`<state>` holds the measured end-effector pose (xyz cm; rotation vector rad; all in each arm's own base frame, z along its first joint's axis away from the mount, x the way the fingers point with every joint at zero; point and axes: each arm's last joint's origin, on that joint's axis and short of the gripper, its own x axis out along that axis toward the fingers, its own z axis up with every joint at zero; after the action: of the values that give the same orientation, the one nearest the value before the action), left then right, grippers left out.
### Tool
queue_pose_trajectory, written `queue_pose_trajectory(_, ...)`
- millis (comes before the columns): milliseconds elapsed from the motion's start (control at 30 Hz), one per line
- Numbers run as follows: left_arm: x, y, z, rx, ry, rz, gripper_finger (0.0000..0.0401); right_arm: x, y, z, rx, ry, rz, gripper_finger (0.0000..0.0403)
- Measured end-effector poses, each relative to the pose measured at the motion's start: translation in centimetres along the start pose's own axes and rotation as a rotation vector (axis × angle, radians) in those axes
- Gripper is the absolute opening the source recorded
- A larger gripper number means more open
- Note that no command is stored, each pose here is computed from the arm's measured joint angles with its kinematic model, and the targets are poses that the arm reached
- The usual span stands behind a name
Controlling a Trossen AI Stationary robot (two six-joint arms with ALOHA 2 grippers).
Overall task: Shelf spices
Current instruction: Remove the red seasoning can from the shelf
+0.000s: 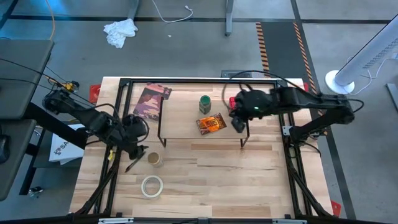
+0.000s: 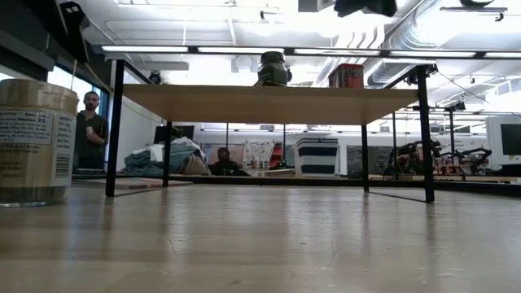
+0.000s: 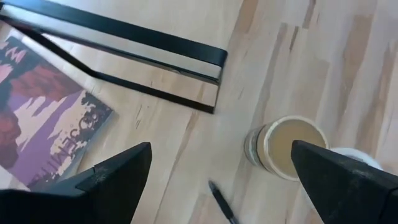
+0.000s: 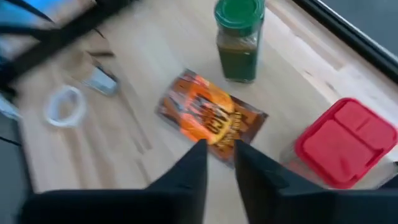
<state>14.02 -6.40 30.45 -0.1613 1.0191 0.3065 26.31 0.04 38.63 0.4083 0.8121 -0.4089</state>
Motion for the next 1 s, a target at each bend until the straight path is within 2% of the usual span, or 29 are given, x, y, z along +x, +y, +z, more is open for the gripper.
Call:
queue_pose_trajectory(200, 0.0, 0.2, -0.2, 0.039, 0.014, 0.012, 0.0381, 1.7, 0.1, 1.6, -0.036, 0.139, -0.176, 0.0184)
queue_pose_trajectory(333, 0.0, 0.3, -0.2, 0.072, 0.017, 0.024, 0.0381, 2.4, 0.6, 2.3, -0.112, 0.202, -0.238, 0.0231)
queue_pose_trajectory(400, 0.0, 0.3, -0.1, 0.071, 0.018, 0.028, 0.0381, 2.5, 0.7, 2.7, -0.106, 0.216, -0.275, 0.0247)
queue_pose_trajectory(533, 0.2, 0.6, 0.1, 0.058, 0.019, 0.040, 0.0381, 2.8, 0.0, 3.7, 0.049, 0.192, -0.388, 0.0267)
queue_pose_trajectory(667, 0.3, 0.9, 0.3, 0.039, 0.023, 0.050, 0.0381, 3.1, -1.5, 4.3, 0.307, 0.208, -0.474, 0.0272)
queue_pose_trajectory(733, 0.4, 1.1, 0.4, 0.028, 0.029, 0.050, 0.0381, 3.6, -2.2, 4.4, 0.410, 0.218, -0.479, 0.0273)
queue_pose_trajectory(1000, 0.5, 1.2, 0.5, 0.011, 0.040, 0.044, 0.0381, 4.0, -3.8, 5.0, 0.511, 0.203, -0.511, 0.0273)
